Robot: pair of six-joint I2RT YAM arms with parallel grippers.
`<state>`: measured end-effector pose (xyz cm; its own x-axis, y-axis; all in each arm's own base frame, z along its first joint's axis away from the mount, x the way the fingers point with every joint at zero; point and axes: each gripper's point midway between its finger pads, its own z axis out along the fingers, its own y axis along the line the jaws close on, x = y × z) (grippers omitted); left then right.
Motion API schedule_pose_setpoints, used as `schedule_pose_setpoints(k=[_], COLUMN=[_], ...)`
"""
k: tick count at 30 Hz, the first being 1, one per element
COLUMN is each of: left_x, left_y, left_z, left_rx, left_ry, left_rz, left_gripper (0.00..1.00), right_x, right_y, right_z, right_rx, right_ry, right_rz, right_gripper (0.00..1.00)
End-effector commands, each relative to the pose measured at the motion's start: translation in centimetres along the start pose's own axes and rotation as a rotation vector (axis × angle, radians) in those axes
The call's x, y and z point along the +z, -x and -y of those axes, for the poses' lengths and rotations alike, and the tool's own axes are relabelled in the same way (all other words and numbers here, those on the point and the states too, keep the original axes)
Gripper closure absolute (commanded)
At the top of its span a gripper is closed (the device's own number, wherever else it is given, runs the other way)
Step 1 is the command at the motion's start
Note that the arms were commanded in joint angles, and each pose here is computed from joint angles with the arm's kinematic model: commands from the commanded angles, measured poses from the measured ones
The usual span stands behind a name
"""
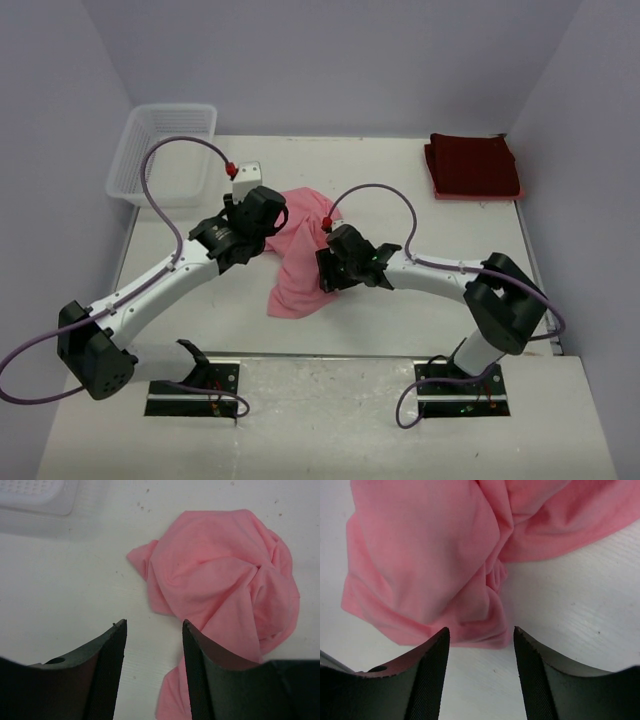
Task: Fold and stack the t-shirts
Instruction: Flatten out the tshirt
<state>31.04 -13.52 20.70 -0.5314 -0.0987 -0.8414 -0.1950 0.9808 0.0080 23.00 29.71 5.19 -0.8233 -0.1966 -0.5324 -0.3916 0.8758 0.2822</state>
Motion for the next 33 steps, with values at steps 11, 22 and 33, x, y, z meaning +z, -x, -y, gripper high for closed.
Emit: schedule_pose_setpoints(k=[11, 22, 33], left_x=[-2.7, -1.7, -1.8], left_y=[2.3, 0.0, -1.5], left_z=[-1.8, -3.0, -5.1], left_rx=[-0.080, -0.051, -0.045], left_ry=[-0.051, 0.013, 0.091], left_rz=[0.093, 0.060, 0.037], left_gripper=[0.48, 0.48, 0.49], right_x=[2.8, -6.9, -26.5], right_y=[3.5, 11.5, 22.0], right_z=[-2.0, -2.7, -9.2], right_rx=[-0.002, -0.097, -0.283], right_ry=[-0.006, -0.078, 0.134], right_rz=[0.024, 0.251, 0.580], right_gripper=[0.72, 1.00, 1.00])
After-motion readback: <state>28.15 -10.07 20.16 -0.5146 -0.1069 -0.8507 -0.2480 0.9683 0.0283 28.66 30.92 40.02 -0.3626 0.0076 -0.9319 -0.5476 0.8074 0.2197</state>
